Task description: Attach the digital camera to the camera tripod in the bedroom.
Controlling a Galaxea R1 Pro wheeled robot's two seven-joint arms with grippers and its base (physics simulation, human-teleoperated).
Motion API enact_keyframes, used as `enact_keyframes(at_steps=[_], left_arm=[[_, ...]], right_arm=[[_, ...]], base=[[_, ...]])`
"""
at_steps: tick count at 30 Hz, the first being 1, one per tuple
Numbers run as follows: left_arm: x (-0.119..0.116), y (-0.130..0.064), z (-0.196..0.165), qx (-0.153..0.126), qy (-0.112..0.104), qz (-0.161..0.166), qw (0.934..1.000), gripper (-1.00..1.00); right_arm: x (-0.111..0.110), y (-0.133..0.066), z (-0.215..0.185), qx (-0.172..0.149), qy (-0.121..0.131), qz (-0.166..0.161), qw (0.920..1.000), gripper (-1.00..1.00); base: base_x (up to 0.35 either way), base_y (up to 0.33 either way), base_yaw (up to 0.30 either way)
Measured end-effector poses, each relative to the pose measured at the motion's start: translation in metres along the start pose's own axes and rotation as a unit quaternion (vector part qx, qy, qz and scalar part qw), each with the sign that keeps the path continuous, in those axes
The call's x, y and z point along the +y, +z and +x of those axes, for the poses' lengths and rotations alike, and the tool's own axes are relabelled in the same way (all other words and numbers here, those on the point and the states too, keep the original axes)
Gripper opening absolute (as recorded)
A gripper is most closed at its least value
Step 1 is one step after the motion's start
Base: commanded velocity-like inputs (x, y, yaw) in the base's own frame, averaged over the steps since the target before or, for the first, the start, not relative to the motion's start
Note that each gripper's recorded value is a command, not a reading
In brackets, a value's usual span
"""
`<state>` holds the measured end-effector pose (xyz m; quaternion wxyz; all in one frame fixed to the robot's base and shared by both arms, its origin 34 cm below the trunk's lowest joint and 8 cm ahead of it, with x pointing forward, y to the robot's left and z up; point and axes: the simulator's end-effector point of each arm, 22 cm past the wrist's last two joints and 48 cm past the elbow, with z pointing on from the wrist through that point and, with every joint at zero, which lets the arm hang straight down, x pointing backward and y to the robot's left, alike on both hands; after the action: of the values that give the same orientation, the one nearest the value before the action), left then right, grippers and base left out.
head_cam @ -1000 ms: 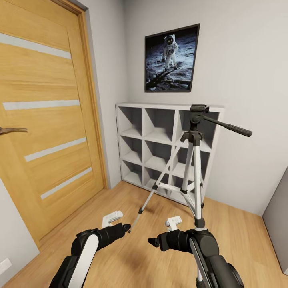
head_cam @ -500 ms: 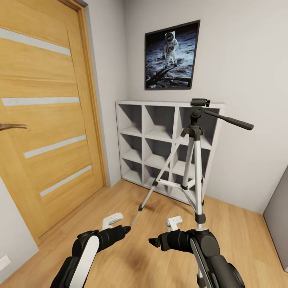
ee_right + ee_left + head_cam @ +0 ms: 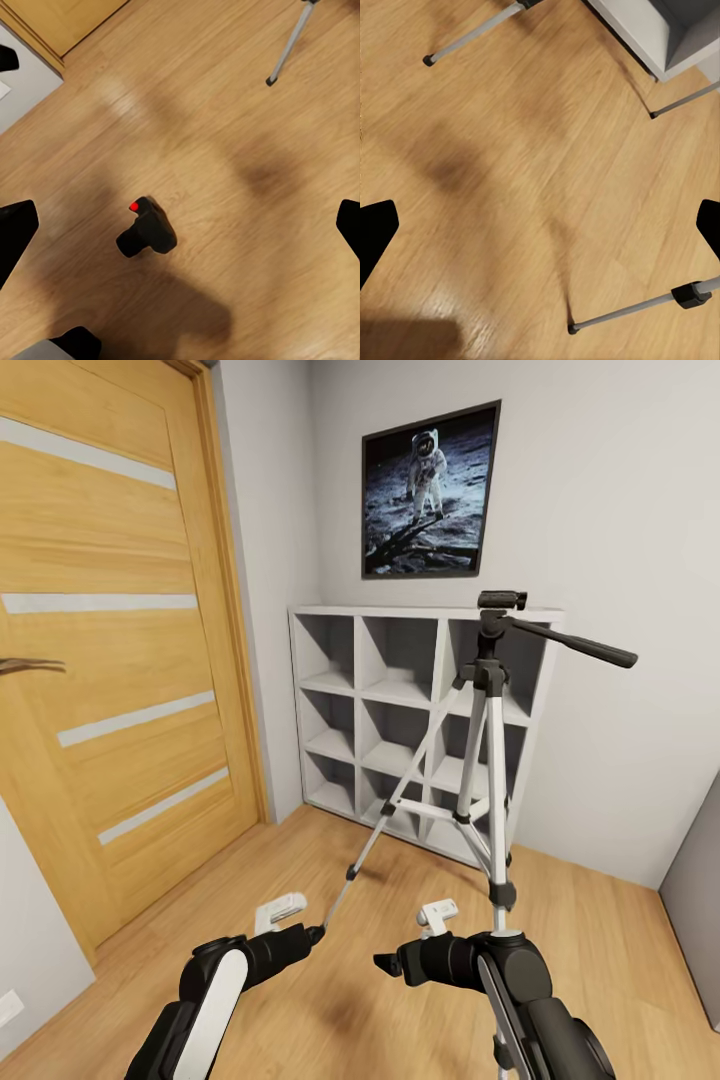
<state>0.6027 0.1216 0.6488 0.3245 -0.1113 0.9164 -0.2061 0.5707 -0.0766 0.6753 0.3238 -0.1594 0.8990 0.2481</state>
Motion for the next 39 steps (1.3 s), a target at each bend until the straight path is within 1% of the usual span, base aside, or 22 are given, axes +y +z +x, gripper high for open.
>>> enact_keyframes(at_steps=[11, 16, 32, 34, 37, 38, 39], left_arm=[[0.016, 0.016, 0.017, 0.000, -0.001, -0.007, 1.0000, 1.00], [0.028, 0.024, 0.020, -0.011, -0.004, -0.014, 0.9998, 1.00], [0.045, 0.044, 0.043, -0.015, -0.004, -0.016, 0.9998, 1.00], [0.049, 0.046, 0.046, -0.016, 0.000, -0.021, 0.9997, 1.00], [0.060, 0.049, 0.049, -0.019, 0.011, -0.039, 0.9990, 1.00], [0.067, 0.050, 0.050, -0.021, 0.017, -0.055, 0.9981, 1.00], [0.079, 0.049, 0.050, -0.023, 0.024, -0.081, 0.9961, 1.00]], right_arm=[[-0.009, 0.012, 0.017, -0.003, -0.001, 0.005, 1.0000, 1.00], [-0.014, 0.018, 0.025, -0.003, -0.001, 0.007, 1.0000, 1.00], [-0.023, 0.037, 0.052, -0.004, 0.000, 0.008, 1.0000, 1.00], [-0.024, 0.040, 0.056, -0.003, 0.000, 0.008, 1.0000, 1.00], [-0.026, 0.043, 0.061, -0.004, 0.000, 0.009, 1.0000, 1.00], [-0.027, 0.044, 0.063, -0.004, 0.000, 0.010, 0.9999, 1.00], [-0.029, 0.046, 0.065, -0.004, 0.000, 0.013, 0.9999, 1.00]], base=[[0.000, 0.000, 0.000], [0.000, 0.000, 0.000], [0.000, 0.000, 0.000], [0.000, 0.000, 0.000], [0.000, 0.000, 0.000], [0.000, 0.000, 0.000], [0.000, 0.000, 0.000]])
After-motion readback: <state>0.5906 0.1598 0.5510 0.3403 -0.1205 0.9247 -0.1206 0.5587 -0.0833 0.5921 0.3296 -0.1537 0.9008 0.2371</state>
